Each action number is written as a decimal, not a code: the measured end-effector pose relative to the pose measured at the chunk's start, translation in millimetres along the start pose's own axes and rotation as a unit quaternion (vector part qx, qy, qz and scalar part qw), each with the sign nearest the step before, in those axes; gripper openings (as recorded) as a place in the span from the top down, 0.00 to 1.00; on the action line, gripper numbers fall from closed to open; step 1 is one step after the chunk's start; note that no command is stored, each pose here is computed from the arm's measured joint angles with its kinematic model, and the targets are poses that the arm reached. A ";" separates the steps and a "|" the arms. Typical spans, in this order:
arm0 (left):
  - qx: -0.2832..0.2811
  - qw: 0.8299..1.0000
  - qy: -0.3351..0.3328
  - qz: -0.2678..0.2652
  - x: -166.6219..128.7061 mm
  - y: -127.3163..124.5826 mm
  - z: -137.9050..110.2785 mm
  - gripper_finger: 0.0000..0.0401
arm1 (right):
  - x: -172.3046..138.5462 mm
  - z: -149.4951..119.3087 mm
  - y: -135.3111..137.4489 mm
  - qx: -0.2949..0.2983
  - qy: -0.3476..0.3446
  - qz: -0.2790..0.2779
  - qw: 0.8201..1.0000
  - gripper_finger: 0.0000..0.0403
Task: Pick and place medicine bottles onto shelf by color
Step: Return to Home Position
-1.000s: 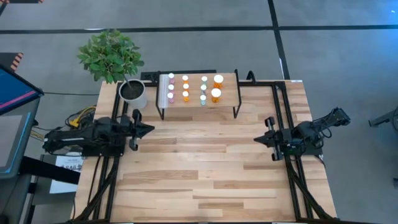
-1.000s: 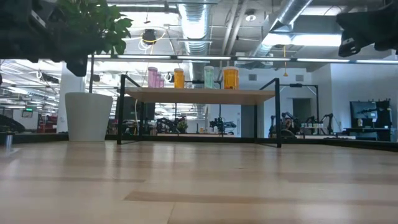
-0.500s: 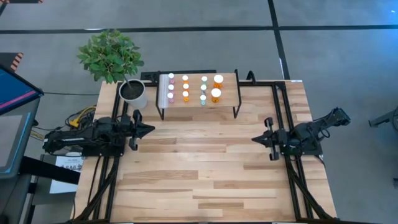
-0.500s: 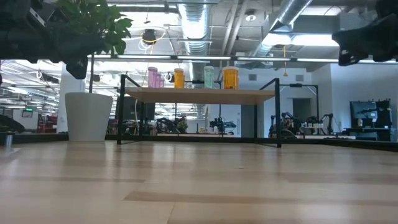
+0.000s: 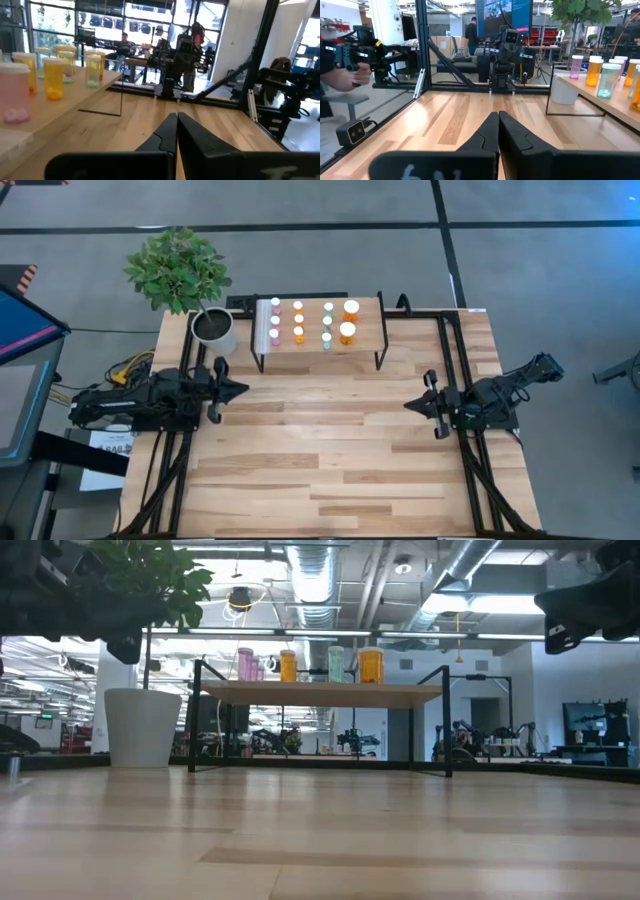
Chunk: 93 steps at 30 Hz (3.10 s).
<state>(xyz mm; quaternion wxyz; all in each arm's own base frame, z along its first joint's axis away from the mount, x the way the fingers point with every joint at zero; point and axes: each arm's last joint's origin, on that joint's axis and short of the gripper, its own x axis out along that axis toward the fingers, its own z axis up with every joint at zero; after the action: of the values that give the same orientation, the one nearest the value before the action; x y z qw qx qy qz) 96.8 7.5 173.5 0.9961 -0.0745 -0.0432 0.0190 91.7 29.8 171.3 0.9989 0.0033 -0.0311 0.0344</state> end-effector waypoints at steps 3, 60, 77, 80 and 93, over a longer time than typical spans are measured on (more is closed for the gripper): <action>-0.001 1.000 0.017 -0.012 -0.1 -0.4 -3.0 1.00 | 0.0 -0.2 0.0 0.000 0.001 0.000 1.000 0.94; -0.007 0.998 0.018 0.051 0.4 3.6 -4.7 1.00 | 0.0 -0.5 0.1 0.000 0.002 0.001 1.000 0.94; -0.007 0.999 0.018 0.051 0.4 3.5 -4.7 1.00 | 0.0 -0.6 0.1 0.000 0.002 0.001 1.000 0.94; -0.007 0.998 0.018 0.051 0.3 3.6 -4.7 1.00 | 0.0 -0.6 0.1 0.000 0.002 0.001 1.000 0.94; -0.007 0.999 0.018 0.051 0.3 3.5 -4.7 1.00 | 0.0 -0.5 0.1 0.000 0.002 0.001 1.000 0.94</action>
<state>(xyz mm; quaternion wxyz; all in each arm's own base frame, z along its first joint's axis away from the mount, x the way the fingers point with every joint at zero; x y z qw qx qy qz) 97.5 10.3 168.3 0.9939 -0.0838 -0.0217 0.0682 91.7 29.9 170.8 0.9989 0.0028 -0.0294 0.0353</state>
